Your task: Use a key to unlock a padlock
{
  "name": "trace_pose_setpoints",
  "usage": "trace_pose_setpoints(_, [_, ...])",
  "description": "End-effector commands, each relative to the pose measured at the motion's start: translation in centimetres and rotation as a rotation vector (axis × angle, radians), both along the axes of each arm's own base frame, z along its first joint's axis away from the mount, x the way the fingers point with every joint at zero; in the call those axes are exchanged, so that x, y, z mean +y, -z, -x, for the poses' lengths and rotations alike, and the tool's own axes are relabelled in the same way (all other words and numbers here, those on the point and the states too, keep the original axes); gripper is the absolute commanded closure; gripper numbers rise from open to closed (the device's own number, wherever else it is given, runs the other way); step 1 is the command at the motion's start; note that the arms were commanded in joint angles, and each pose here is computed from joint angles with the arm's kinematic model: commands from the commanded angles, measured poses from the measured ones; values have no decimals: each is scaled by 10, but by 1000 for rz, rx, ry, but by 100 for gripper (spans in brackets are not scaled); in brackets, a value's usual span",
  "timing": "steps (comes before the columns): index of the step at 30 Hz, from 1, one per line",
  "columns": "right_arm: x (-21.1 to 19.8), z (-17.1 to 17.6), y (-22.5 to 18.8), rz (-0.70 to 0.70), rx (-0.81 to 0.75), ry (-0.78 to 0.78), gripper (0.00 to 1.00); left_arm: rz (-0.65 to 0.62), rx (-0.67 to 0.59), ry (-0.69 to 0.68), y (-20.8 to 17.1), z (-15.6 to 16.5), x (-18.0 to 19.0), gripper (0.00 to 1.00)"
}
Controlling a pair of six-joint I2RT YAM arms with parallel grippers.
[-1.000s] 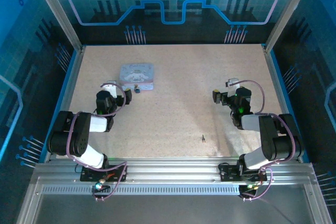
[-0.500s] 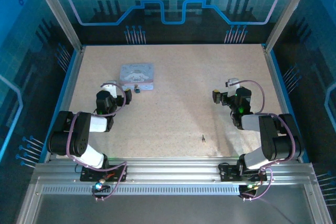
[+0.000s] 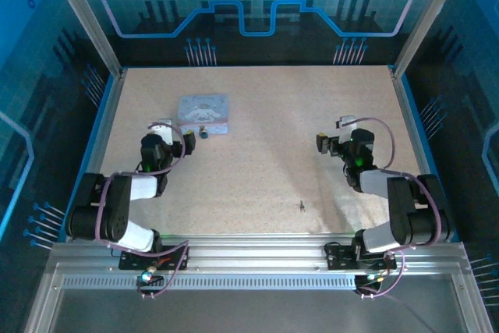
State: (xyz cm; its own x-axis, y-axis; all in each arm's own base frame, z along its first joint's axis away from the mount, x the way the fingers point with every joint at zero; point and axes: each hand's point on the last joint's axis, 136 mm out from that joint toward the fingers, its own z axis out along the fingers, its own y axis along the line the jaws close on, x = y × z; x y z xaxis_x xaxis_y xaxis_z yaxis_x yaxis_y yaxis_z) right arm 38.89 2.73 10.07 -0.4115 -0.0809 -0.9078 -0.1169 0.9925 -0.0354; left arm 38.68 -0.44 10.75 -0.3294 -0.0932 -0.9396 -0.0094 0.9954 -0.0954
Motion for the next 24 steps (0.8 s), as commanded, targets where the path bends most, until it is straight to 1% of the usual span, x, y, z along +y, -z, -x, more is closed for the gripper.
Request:
trace_pose_setpoints(1, [-4, -2, -23, -5, -10, 27, 0, -12, -35, 4, -27, 1, -1, 1])
trace_pose_setpoints(4, [1, 1, -36, -6, 3, 18, 0, 15, -39, -38, -46, 5, 4, 1])
trace_pose_setpoints(5, [4, 2, -42, -29, 11, 18, 0, 34, -30, -50, -53, 5, 5, 1])
trace_pose_setpoints(8, [23, 2, -62, -147, 21, -25, 0, 123, 28, -112, -69, 4, 10, 1])
trace_pose_setpoints(10, [41, 3, -71, -227, 47, -69, 0, 187, 94, -135, -73, 1, 11, 1])
trace_pose_setpoints(12, [64, 2, -79, -287, 78, -121, 0, 209, 158, -144, -75, -4, 10, 1])
trace_pose_setpoints(15, [104, -1, -88, -360, 137, -196, 0, 250, 232, -167, -73, -12, 13, 1])
trace_pose_setpoints(17, [130, -2, -92, -392, 183, -235, 0, 310, 270, -172, -70, -20, 17, 1])
trace_pose_setpoints(18, [144, -1, -84, -405, 223, -247, 0, 350, 290, -177, -68, -25, 20, 1])
trace_pose_setpoints(19, [158, -6, -94, -423, 219, -269, 0, 399, 307, -179, -64, -30, 24, 1])
trace_pose_setpoints(20, [171, -7, -94, -440, 231, -284, 0, 448, 320, -173, -62, -36, 26, 1])
trace_pose_setpoints(24, [213, -15, -87, -487, 268, -318, 0, 579, 366, -151, -46, -57, 34, 1])
